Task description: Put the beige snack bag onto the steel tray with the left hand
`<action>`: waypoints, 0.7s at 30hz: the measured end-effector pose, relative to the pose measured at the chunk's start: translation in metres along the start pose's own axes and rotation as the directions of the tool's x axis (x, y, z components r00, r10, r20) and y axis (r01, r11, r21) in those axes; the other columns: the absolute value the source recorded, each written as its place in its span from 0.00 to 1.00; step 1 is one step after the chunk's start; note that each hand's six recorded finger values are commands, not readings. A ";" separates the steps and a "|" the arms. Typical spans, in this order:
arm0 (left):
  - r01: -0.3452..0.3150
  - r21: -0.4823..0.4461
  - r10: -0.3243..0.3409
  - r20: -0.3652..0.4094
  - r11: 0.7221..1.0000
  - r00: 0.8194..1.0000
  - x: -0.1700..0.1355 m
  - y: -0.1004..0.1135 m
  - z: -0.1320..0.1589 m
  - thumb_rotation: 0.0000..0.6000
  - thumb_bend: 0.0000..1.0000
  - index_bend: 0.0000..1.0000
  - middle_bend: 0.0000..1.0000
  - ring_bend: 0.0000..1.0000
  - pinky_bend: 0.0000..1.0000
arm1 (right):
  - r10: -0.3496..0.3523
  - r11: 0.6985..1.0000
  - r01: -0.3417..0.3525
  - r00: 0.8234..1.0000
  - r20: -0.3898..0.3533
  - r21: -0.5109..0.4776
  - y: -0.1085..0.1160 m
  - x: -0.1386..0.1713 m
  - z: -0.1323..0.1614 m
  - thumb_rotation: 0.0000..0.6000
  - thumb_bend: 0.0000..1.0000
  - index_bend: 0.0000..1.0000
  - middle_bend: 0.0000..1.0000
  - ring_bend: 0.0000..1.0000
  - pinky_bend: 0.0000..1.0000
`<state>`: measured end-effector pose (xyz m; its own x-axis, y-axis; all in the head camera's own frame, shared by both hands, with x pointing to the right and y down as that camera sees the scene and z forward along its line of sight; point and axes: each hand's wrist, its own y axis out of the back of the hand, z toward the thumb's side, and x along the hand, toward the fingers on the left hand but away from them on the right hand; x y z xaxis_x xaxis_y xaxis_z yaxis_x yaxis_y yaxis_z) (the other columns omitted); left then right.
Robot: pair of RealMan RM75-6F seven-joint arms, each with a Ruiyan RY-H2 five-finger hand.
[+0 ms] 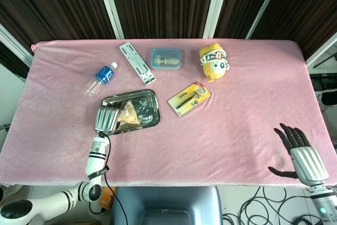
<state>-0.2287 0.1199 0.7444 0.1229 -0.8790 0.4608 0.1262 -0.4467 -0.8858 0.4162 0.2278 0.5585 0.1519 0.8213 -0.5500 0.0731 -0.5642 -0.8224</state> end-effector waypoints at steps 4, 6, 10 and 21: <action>0.047 0.024 -0.047 -0.002 0.999 0.999 0.001 -0.007 0.006 1.00 0.23 0.00 0.00 0.00 0.12 | 0.004 1.000 -0.004 1.000 -0.006 -0.005 0.001 -0.001 0.000 1.00 0.21 0.00 0.00 0.00 0.07; 0.056 0.040 -0.057 0.007 0.998 0.998 -0.001 -0.006 0.009 1.00 0.22 0.00 0.00 0.00 0.10 | 0.005 1.000 -0.005 1.000 -0.008 -0.006 0.000 -0.001 0.000 1.00 0.21 0.00 0.00 0.00 0.07; 0.057 0.081 -0.059 0.015 0.995 0.998 -0.004 -0.002 0.007 1.00 0.22 0.00 0.00 0.00 0.10 | 0.005 1.000 -0.005 1.000 -0.012 -0.006 0.000 -0.002 0.001 1.00 0.21 0.00 0.00 0.00 0.07; 0.151 0.315 -0.147 -0.038 0.937 0.988 -0.037 0.021 -0.029 1.00 0.22 0.02 0.01 0.00 0.14 | 0.004 1.000 -0.004 1.000 -0.011 -0.005 0.000 -0.004 0.001 1.00 0.21 0.00 0.00 0.00 0.07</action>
<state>-0.2590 0.1384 0.7068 0.0658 -0.8096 0.5833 0.4468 -0.4988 -0.7427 0.4148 0.2243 0.5605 0.1633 0.8181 -0.5514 0.0778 -0.5678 -0.8195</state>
